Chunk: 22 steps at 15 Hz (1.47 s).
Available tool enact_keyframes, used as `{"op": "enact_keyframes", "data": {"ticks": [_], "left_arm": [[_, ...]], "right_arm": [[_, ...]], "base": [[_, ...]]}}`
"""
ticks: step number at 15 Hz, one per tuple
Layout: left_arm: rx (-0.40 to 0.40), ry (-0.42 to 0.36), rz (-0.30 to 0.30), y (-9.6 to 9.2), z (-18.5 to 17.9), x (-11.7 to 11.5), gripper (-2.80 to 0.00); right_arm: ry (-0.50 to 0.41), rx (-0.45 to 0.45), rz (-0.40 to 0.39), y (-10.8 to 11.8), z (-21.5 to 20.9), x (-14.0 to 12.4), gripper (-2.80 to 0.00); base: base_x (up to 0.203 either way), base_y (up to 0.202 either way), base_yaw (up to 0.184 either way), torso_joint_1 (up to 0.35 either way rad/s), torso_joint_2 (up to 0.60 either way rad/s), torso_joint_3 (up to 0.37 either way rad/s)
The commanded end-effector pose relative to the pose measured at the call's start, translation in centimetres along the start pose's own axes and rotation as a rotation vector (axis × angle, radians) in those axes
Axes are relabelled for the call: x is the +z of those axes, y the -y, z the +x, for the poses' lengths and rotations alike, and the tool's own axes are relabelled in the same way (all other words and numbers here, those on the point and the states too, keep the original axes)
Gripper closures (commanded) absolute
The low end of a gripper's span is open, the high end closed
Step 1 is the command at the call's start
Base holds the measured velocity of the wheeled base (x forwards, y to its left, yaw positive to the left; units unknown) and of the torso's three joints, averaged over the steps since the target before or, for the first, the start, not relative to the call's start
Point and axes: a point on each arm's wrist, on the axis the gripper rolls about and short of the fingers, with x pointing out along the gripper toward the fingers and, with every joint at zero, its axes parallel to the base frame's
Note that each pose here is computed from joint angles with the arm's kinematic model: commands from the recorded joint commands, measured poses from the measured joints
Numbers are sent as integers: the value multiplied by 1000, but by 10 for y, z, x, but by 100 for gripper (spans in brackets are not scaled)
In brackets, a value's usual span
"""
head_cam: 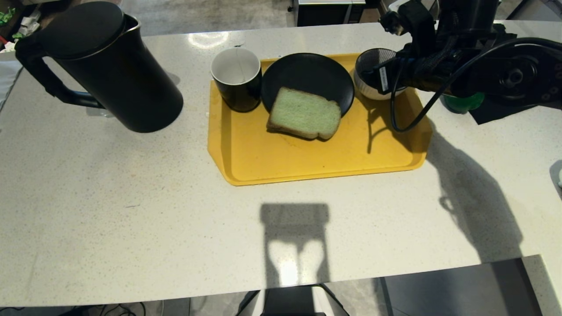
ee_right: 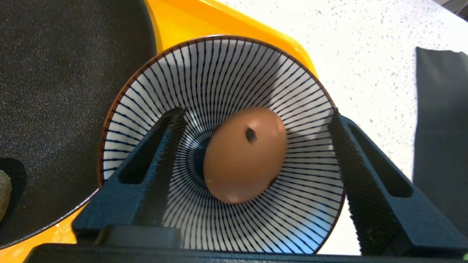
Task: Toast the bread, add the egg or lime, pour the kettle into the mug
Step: Put the egg in the bowl, then pick up the kettle
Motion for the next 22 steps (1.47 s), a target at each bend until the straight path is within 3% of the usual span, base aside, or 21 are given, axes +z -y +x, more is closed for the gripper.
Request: {"op": "enact_keyframes", "data": {"ticks": [1, 10, 17, 18, 22], "left_arm": [[1, -14, -1, 0, 1, -4, 0], [1, -14, -1, 0, 1, -4, 0], [1, -14, -1, 0, 1, -4, 0], [1, -14, -1, 0, 1, -4, 0], [1, -14, -1, 0, 1, -4, 0]], "right_arm": [[16, -10, 3, 3, -3, 4, -280], [158, -60, 57, 33, -46, 39, -280], [256, -78, 214, 64, -116, 64, -280], [246, -73, 219, 65, -125, 61, 0], [267, -84, 234, 75, -172, 48, 0]], "base": [[0, 0, 0, 0, 0, 0], [0, 0, 0, 0, 0, 0], [0, 0, 0, 0, 0, 0], [0, 0, 0, 0, 0, 0], [0, 0, 0, 0, 0, 0]]}}
